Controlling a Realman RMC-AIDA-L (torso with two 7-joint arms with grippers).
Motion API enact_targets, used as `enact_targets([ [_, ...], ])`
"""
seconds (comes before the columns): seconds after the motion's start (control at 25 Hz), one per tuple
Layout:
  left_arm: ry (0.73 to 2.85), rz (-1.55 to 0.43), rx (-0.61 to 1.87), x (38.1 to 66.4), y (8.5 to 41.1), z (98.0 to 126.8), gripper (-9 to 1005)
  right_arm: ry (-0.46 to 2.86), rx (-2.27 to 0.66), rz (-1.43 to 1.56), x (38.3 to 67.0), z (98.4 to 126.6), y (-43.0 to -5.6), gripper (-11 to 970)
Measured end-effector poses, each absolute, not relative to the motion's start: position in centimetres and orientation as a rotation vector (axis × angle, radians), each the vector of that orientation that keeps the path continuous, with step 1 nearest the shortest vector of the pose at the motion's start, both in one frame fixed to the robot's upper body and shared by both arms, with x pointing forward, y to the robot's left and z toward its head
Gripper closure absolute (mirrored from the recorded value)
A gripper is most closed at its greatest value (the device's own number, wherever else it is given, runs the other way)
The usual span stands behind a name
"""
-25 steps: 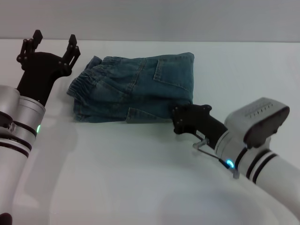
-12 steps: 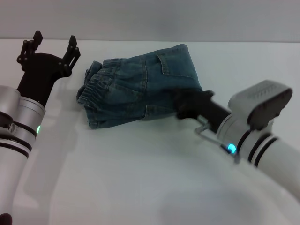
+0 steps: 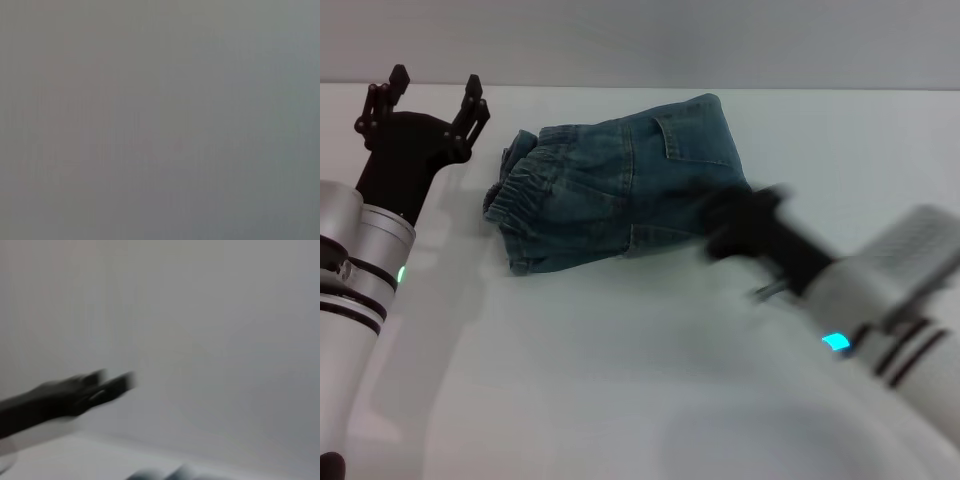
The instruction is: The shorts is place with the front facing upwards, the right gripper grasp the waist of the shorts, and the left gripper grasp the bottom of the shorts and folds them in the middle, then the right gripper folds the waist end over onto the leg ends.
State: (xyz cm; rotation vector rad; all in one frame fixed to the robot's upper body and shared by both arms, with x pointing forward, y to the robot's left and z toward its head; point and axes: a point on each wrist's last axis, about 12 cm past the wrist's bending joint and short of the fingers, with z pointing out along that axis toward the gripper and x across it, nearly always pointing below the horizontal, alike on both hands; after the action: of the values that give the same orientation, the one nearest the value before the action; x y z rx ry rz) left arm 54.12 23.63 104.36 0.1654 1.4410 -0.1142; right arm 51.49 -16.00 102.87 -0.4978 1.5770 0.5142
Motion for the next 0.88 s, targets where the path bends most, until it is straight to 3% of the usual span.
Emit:
enact_targets([
  [0.2, 1.445, -0.116, 0.165, 54.1, 23.6, 104.3, 167, 1.387, -0.22, 0.217, 50.2, 104.3, -22.7, 877],
  [0.32, 1.448, -0.113, 0.165, 54.1, 23.7, 104.2, 167, 1.353, 0.028, 0.069, 48.4, 103.6, -27.3, 873],
  [0.6, 1.511, -0.076, 0.171, 55.0, 25.1, 103.5, 167, 1.347, 0.084, -0.123, 44.2, 101.8, -32.1, 862],
  [0.8, 1.539, -0.077, 0.164, 55.4, 25.7, 103.2, 167, 1.34, 0.109, -0.113, 43.6, 101.8, -32.3, 652],
  [0.88, 1.547, -0.068, 0.172, 55.4, 25.9, 103.1, 167, 1.342, 0.125, -0.089, 43.7, 101.8, -32.3, 610],
])
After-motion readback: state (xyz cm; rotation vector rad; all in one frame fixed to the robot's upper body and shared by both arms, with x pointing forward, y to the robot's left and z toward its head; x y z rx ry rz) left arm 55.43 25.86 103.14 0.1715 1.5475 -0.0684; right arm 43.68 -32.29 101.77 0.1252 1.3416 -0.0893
